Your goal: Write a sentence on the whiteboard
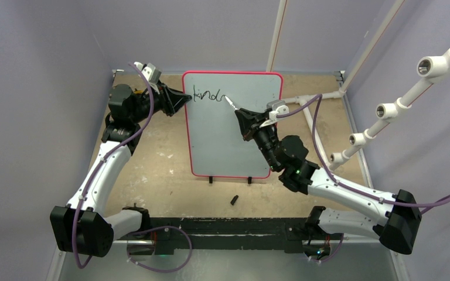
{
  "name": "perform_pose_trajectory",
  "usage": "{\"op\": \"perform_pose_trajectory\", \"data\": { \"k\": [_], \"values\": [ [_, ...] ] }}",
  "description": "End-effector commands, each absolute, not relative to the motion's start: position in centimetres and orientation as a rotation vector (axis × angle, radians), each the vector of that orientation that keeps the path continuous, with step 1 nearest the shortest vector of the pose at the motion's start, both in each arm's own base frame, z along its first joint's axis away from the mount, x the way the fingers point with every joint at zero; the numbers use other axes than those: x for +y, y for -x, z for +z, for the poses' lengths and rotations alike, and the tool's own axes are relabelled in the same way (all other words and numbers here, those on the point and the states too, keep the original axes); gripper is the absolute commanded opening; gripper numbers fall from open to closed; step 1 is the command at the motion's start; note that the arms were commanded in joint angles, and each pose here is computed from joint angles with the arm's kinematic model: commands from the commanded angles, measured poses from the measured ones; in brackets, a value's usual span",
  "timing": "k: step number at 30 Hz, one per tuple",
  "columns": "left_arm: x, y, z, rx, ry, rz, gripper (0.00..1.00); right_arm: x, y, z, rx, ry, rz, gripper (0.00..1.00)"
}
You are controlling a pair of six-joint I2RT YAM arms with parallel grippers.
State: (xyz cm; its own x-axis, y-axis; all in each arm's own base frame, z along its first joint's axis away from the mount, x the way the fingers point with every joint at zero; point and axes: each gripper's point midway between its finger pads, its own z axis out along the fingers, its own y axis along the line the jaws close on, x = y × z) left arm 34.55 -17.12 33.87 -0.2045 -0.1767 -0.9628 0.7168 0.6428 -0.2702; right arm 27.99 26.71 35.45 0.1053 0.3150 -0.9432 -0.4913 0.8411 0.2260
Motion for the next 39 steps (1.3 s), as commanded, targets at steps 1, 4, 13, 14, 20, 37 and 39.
{"op": "perform_pose_trajectory", "data": {
  "k": [1, 4, 13, 14, 20, 37, 39],
  "values": [
    [-17.1, -34.6, 33.4, 1.582, -0.471, -0.861, 0.0, 25.6, -28.2, 35.0, 1.362, 0.105, 0.584, 0.0],
    [-17.1, -34.6, 33.4, 1.582, -0.47, -0.862, 0.0, 26.0, -28.1, 34.2, 1.382, 0.12, 0.592, 0.0],
    [-17.1, -34.7, 33.4, 1.583, -0.469, -0.863, 0.0, 26.4, -27.9, 33.0, 1.412, 0.136, 0.609, 0.0],
    [-17.1, -34.7, 33.3, 1.583, -0.469, -0.863, 0.0, 26.4, -27.9, 32.9, 1.413, 0.137, 0.61, 0.0],
    [-17.1, -34.7, 33.3, 1.584, -0.469, -0.863, 0.0, 26.4, -27.6, 32.7, 1.417, 0.145, 0.624, 0.0],
    [-17.1, -34.8, 33.1, 1.59, -0.467, -0.862, 0.0, 25.8, -27.2, 36.6, 1.281, 0.12, 0.65, 0.0],
    [-17.1, -34.9, 33.1, 1.591, -0.467, -0.862, 0.0, 25.9, -27.4, 36.5, 1.285, 0.123, 0.64, 0.0]
  ]
}}
